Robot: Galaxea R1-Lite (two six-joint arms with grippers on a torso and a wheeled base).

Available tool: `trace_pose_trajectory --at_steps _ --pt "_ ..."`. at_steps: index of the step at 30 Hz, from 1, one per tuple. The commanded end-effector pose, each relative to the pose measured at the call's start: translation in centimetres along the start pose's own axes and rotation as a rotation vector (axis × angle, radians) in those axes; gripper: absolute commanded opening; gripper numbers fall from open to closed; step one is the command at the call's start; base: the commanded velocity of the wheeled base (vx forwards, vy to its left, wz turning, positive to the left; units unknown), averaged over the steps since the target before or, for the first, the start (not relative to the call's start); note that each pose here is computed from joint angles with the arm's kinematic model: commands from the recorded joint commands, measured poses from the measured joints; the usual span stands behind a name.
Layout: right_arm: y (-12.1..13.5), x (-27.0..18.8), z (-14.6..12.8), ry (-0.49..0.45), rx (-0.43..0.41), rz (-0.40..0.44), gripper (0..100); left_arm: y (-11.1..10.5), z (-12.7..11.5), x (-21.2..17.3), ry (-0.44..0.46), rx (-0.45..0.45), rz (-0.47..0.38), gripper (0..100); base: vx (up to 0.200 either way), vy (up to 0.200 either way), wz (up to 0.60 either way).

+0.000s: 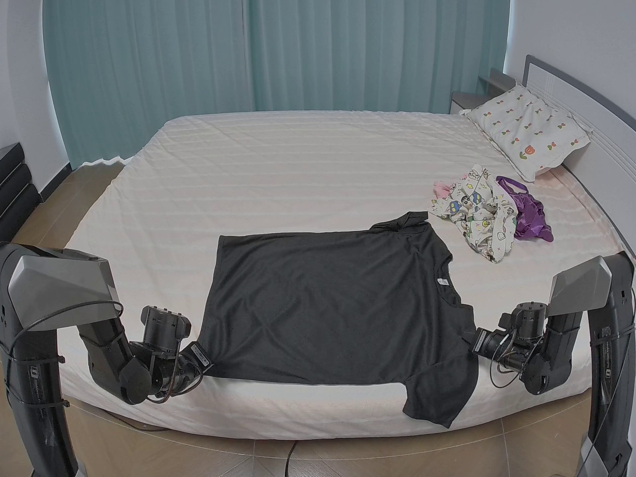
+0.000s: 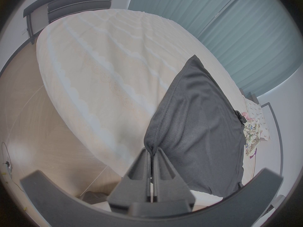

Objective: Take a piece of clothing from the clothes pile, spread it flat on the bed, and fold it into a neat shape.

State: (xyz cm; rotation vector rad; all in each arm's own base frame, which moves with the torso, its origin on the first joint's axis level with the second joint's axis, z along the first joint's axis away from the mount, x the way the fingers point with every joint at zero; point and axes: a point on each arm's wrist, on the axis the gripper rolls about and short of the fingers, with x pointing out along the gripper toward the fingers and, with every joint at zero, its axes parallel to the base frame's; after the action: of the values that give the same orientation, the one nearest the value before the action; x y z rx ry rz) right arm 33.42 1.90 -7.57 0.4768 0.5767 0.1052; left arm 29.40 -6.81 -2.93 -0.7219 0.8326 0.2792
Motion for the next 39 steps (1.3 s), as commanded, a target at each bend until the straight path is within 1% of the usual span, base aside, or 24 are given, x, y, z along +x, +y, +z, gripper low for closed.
trace_pose_trajectory --at_steps 1,4,5,7,9,10,12,13,15,16,18,22,23,25,27,29,31,32,34,35,36,37,39 --pt "-0.6 1.3 3.0 -0.098 -0.008 0.005 0 0.1 0.4 0.2 -0.011 -0.011 0.002 0 0.000 0.000 0.00" --pt "-0.3 1.8 4.6 -0.135 -0.024 0.017 0 0.1 0.6 0.3 -0.021 -0.015 0.002 0 0.000 0.000 0.00" --pt "-0.3 1.8 4.6 -0.135 -0.024 0.017 0 0.1 0.6 0.3 -0.021 -0.015 0.002 0 0.000 0.000 0.00" --pt "0.0 2.6 5.6 -0.146 -0.056 0.030 0 0.4 0.2 0.7 -0.033 -0.005 -0.010 0 0.000 0.000 0.00" --pt "0.1 2.9 5.8 -0.146 -0.065 0.033 0 0.3 0.2 0.8 -0.040 -0.004 -0.018 0 0.000 0.000 0.00" --pt "0.2 3.5 6.1 -0.145 -0.086 0.052 0 0.5 0.1 0.8 -0.050 -0.006 -0.031 0 0.000 0.000 0.00" --pt "0.3 3.8 6.2 -0.142 -0.093 0.067 0 0.5 0.0 0.8 -0.054 -0.006 -0.036 0 0.000 0.000 0.00" --pt "0.6 4.1 6.2 -0.132 -0.098 0.080 0 0.5 0.0 0.8 -0.056 -0.006 -0.041 0 0.000 0.000 0.00" --pt "0.6 4.5 5.6 -0.098 -0.098 0.074 0 0.5 0.0 0.8 -0.056 -0.006 -0.041 0 0.000 0.000 0.00" --pt "0.6 4.7 5.2 -0.085 -0.101 0.074 100 0.5 0.0 0.8 -0.056 -0.006 -0.041 0 0.000 0.000 0.00" --pt "0.7 4.8 4.8 -0.070 -0.101 0.072 100 0.5 0.0 0.8 -0.056 -0.006 -0.041 0 0.000 0.000 0.00" --pt "0.3 4.2 5.0 -0.070 -0.091 0.056 100 0.5 0.1 0.7 -0.058 -0.007 -0.042 0 0.000 0.000 0.00" --pt "-0.4 3.4 6.0 -0.095 -0.075 0.032 100 0.5 0.1 0.8 -0.059 -0.007 -0.044 0 0.000 0.000 0.00" --pt "-0.6 2.3 6.4 -0.105 -0.057 0.024 100 0.4 0.2 0.8 -0.061 -0.010 -0.044 0 0.000 0.000 0.00" --pt "-0.3 0.8 6.1 -0.085 -0.023 0.019 100 0.5 0.1 0.8 -0.059 -0.010 -0.044 0 0.000 0.000 0.00" --pt "0.0 -0.5 6.0 -0.085 0.012 0.020 100 0.5 0.1 0.8 -0.060 -0.010 -0.045 0 0.000 0.000 0.00" --pt "0.5 -2.3 5.0 -0.053 0.065 0.016 100 0.5 0.1 0.8 -0.059 -0.010 -0.044 0 0.000 0.000 0.00" --pt "0.7 -3.1 4.3 -0.028 0.076 0.011 100 0.5 0.1 0.8 -0.059 -0.010 -0.044 0 0.000 0.000 0.00" --pt "1.4 -4.5 2.8 0.020 0.080 0.015 100 0.5 0.2 0.8 -0.061 -0.013 -0.044 0 0.000 0.000 0.00" --pt "1.4 -4.5 2.8 0.020 0.080 0.015 100 0.5 0.2 0.8 -0.061 -0.013 -0.044 0 0.000 0.000 0.00" --pt "1.6 -5.4 1.2 0.076 0.087 0.010 100 0.5 0.3 0.7 -0.063 -0.018 -0.044 0 0.000 0.000 0.00" --pt "1.9 -5.9 0.3 0.107 0.092 0.010 100 0.5 0.3 0.7 -0.064 -0.018 -0.045 0 0.000 0.000 0.00" --pt "2.3 -6.4 -0.8 0.136 0.096 0.012 100 0.6 0.2 0.7 -0.062 -0.018 -0.043 0 0.000 0.000 0.00"
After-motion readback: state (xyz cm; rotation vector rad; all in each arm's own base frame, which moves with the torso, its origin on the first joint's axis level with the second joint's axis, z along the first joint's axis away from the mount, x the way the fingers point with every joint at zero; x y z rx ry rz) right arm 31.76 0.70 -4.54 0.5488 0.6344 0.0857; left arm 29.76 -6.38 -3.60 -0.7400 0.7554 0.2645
